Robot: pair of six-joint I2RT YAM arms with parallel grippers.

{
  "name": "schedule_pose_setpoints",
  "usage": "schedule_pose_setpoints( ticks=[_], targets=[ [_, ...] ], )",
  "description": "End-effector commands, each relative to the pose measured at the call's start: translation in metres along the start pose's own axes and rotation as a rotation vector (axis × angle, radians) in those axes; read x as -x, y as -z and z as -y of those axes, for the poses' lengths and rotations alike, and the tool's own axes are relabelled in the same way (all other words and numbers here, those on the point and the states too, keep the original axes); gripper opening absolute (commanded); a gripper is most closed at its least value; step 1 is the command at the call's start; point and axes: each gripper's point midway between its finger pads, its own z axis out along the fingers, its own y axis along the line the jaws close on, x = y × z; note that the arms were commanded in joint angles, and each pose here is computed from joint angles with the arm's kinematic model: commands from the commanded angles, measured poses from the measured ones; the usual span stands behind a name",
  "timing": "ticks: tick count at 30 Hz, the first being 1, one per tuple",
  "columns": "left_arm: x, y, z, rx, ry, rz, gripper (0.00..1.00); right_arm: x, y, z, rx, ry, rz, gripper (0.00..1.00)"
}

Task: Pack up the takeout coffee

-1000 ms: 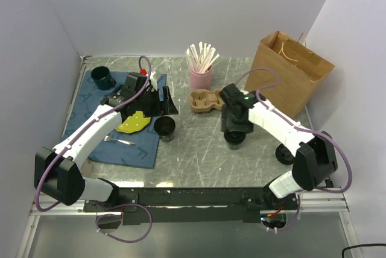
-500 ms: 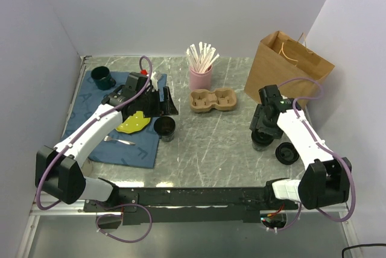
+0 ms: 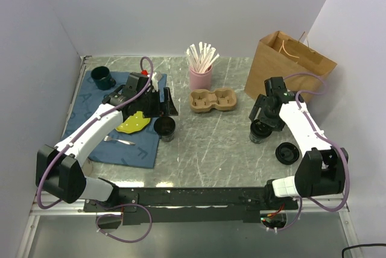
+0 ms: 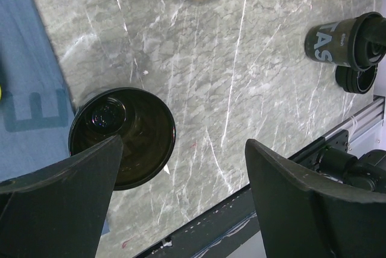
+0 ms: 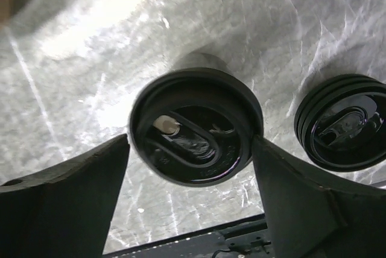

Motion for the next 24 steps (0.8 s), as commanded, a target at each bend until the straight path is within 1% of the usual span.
schedule_pose_setpoints(
  ticks=[1,6,8,11,12,14,15,16,17,18,19,20,21,22,23,24],
  targets=[
    [0.016,0.007,0.009,-0.011,-0.031,0.045,0.89,0.03,0.031,-0.01,0.046,-0.022,0.087,0.92],
    [0.021,0.009,0.012,-0.014,-0.04,0.055,0.89,0.033,0.05,-0.019,0.11,-0.024,0.09,0.91],
    [0.022,0.01,0.013,-0.017,-0.045,0.058,0.89,0.034,0.06,-0.026,0.164,0.013,0.098,0.89],
    [0.024,0.011,0.014,-0.018,-0.048,0.062,0.89,0.055,0.089,-0.044,0.271,0.103,0.192,0.87],
    [0.025,0.012,0.013,-0.014,-0.053,0.075,0.89,0.07,0.105,-0.05,0.3,0.122,0.26,0.86],
    [0.029,0.015,0.014,-0.01,-0.066,0.096,0.89,0.094,0.131,-0.067,0.398,0.214,0.389,0.87],
    [0.032,0.017,0.014,-0.006,-0.079,0.103,0.9,0.11,0.152,-0.074,0.435,0.242,0.459,0.86],
    [0.03,0.018,0.013,0.001,-0.081,0.097,0.9,0.12,0.163,-0.077,0.441,0.29,0.504,0.86],
    [0.029,0.017,0.012,0.001,-0.083,0.092,0.89,0.128,0.16,-0.075,0.398,0.292,0.497,0.84],
    [0.027,0.017,0.011,0.003,-0.082,0.085,0.89,0.147,0.184,-0.074,0.382,0.34,0.574,0.83],
    [0.024,0.016,0.012,-0.008,-0.08,0.076,0.89,0.155,0.189,-0.074,0.361,0.367,0.592,0.83],
    [0.02,0.015,0.011,-0.013,-0.078,0.068,0.89,0.161,0.182,-0.071,0.315,0.393,0.564,0.83],
    [0.018,0.016,0.012,-0.021,-0.076,0.069,0.89,0.179,0.204,-0.067,0.278,0.433,0.635,0.84],
    [0.017,0.017,0.013,-0.03,-0.076,0.068,0.89,0.186,0.209,-0.065,0.256,0.454,0.649,0.86],
    [0.014,0.016,0.012,-0.032,-0.076,0.066,0.89,0.191,0.202,-0.066,0.234,0.481,0.625,0.86],
    [0.013,0.017,0.011,-0.032,-0.075,0.068,0.89,0.205,0.222,-0.065,0.217,0.501,0.684,0.88]
  ],
)
